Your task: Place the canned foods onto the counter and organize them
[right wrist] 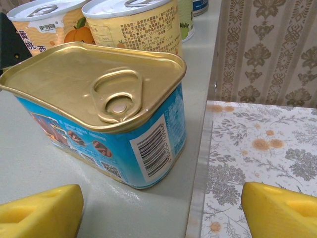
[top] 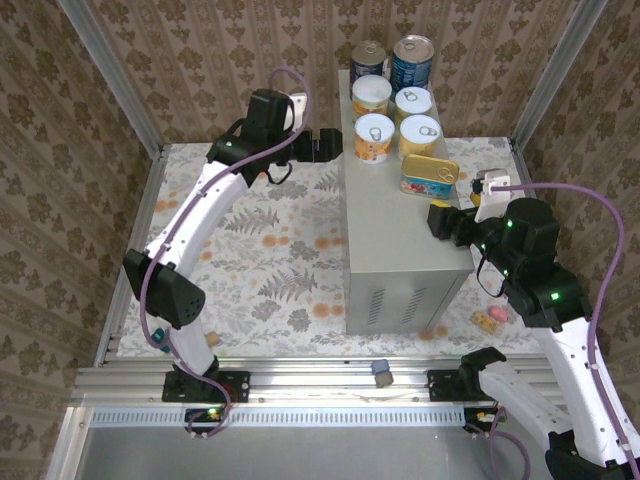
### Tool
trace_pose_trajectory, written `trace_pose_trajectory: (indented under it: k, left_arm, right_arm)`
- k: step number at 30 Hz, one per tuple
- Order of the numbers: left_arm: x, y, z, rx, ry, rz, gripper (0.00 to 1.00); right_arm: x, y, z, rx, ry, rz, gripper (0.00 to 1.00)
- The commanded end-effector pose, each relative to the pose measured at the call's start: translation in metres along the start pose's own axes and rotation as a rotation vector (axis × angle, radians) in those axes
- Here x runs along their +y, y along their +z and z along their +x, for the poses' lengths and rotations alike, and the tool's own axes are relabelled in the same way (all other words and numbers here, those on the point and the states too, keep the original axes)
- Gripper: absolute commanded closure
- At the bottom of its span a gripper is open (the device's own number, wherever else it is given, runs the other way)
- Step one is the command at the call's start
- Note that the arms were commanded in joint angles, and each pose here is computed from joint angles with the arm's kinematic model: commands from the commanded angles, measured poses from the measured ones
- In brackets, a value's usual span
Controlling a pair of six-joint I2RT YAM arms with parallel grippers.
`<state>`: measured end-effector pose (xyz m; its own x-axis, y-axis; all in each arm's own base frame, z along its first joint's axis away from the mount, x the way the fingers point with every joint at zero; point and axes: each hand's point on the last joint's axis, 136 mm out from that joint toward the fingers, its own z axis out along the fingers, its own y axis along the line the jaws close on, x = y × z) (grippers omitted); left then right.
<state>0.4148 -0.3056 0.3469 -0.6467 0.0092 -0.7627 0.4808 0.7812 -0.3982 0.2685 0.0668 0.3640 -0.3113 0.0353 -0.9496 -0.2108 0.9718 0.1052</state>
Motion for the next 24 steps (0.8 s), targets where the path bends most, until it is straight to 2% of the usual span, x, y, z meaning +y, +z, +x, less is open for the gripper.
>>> trace_pose_trajectory:
  k: [1,15,24]
  left_arm:
    - [-0.023,-0.007,0.006,0.015,0.039,0.053,0.0]
    - [-0.038,-0.003,0.011,0.034,0.066,0.071,0.0]
    - [-0.023,-0.036,-0.007,-0.068,0.112,-0.068,0.0]
  right_arm:
    - [-0.002,0.003,0.021,0.077,-0.011,0.0,0.15]
    - [-0.002,0.002,0.023,0.079,-0.011,0.001,0.15]
    - [-0.002,0.002,0.023,0.077,-0.009,0.0,0.16]
